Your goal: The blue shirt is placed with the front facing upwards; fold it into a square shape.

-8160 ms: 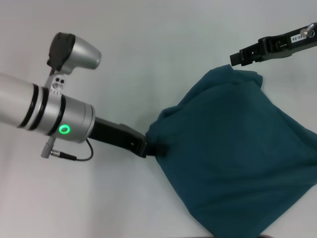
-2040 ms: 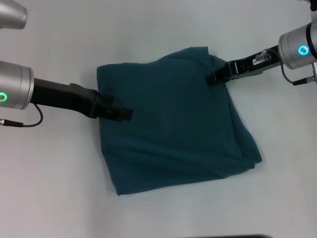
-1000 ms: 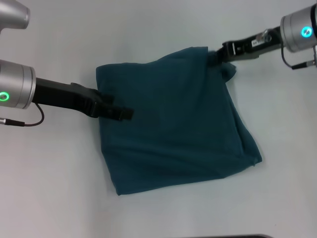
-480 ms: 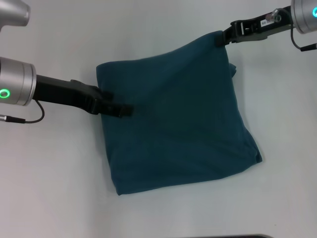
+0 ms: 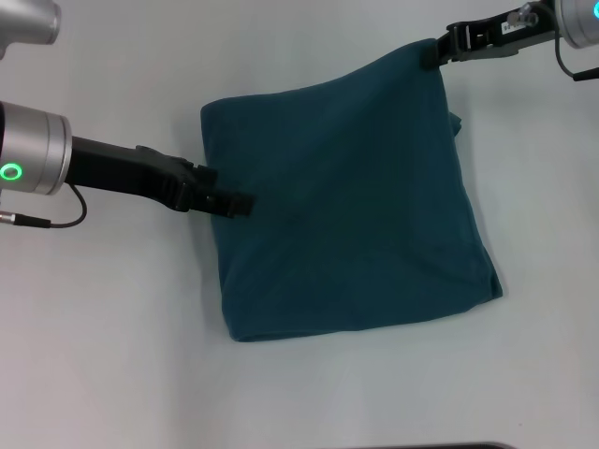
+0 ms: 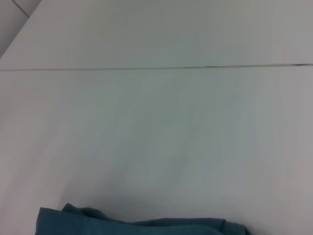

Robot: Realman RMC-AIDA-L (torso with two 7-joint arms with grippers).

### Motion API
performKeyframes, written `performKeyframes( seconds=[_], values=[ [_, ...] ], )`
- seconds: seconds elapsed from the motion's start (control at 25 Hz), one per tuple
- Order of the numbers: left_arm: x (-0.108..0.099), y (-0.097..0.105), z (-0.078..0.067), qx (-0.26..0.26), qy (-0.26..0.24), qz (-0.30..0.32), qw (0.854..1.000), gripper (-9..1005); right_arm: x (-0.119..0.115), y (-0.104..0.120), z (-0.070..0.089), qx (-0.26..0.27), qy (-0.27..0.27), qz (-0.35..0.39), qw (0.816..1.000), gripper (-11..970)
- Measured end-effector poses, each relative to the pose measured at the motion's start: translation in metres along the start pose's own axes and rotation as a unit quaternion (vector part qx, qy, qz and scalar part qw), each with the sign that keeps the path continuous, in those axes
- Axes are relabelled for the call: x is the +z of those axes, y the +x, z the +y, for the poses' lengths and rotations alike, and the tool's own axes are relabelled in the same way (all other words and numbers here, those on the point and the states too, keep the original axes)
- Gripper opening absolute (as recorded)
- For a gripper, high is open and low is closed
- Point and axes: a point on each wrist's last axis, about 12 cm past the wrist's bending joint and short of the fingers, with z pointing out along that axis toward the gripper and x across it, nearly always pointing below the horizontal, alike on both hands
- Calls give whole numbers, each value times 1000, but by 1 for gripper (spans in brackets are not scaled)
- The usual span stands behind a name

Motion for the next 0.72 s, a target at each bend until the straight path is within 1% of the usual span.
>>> performKeyframes(
  seconds=[0.48,0.64,0.72],
  values=[
    [0,0,1,3,-3,-1,1000,844,20,4,14,-39,16,19,999,114],
    [0,1,1,3,-3,-1,1000,844,19,4,9,-37,31,13,999,135],
    [0,1,1,2,-3,-1,1000,844,16,4,4,-35,45,10,998,145]
  ],
)
